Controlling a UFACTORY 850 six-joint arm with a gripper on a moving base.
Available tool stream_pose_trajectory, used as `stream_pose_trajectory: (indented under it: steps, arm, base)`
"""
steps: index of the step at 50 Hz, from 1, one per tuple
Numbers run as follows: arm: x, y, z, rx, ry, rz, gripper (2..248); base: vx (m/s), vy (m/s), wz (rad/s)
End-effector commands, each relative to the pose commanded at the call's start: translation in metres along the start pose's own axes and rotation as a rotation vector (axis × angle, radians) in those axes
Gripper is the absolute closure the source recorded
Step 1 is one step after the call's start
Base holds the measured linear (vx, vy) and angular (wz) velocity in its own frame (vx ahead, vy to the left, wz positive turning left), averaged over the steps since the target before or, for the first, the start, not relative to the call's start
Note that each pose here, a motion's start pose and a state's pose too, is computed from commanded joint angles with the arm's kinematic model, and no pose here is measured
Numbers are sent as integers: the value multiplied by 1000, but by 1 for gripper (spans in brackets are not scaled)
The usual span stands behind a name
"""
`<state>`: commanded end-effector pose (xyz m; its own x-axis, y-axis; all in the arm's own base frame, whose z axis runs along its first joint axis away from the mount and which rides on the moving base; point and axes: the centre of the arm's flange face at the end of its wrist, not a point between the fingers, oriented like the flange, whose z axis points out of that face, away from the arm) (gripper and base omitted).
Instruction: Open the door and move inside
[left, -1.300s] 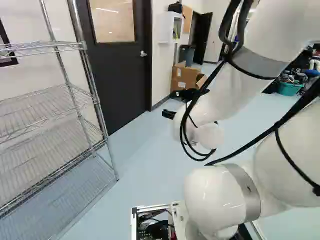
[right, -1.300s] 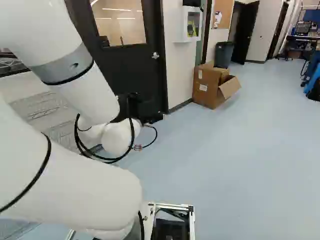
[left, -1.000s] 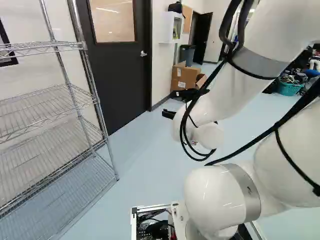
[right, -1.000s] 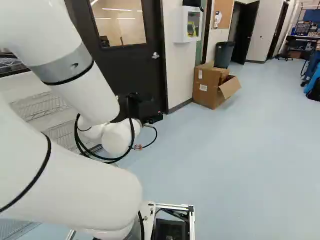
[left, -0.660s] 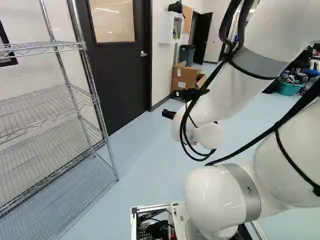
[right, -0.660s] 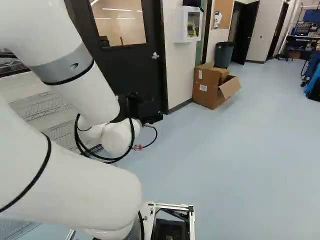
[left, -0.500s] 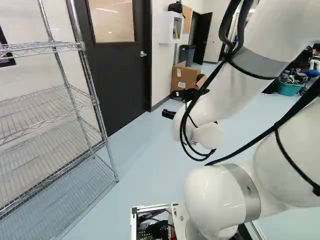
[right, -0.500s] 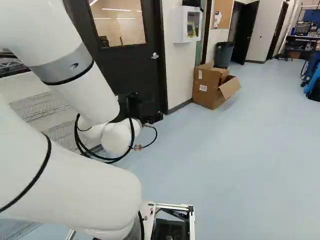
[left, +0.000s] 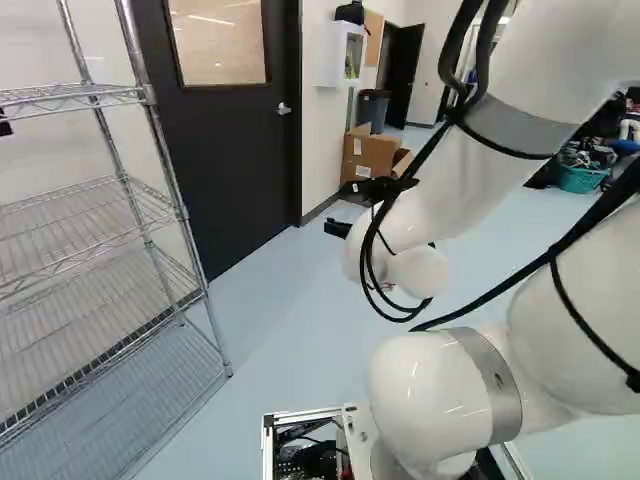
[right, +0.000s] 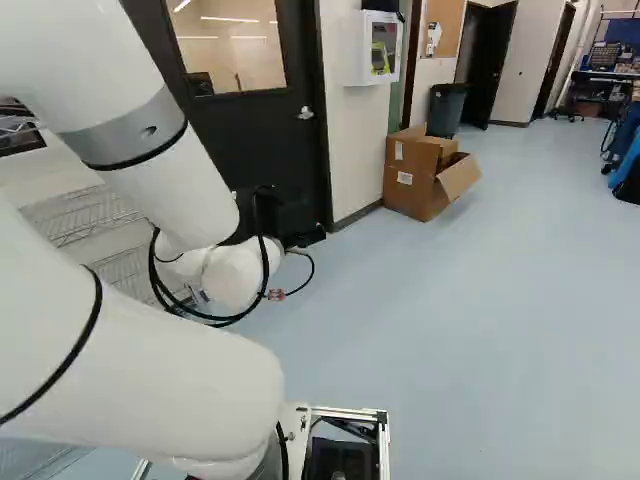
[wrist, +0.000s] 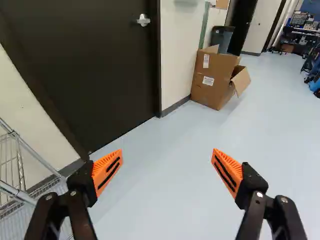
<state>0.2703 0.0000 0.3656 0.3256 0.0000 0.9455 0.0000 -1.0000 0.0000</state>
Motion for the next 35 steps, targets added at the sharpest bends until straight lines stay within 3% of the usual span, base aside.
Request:
stream_pose_trajectory:
  steps: [24,35]
  arm:
    - [0,0,0,0,0,0,3]
    - [0,0,0,0,0,0,3]
  base:
    - [115,-64,3]
    - [143,-50,194]
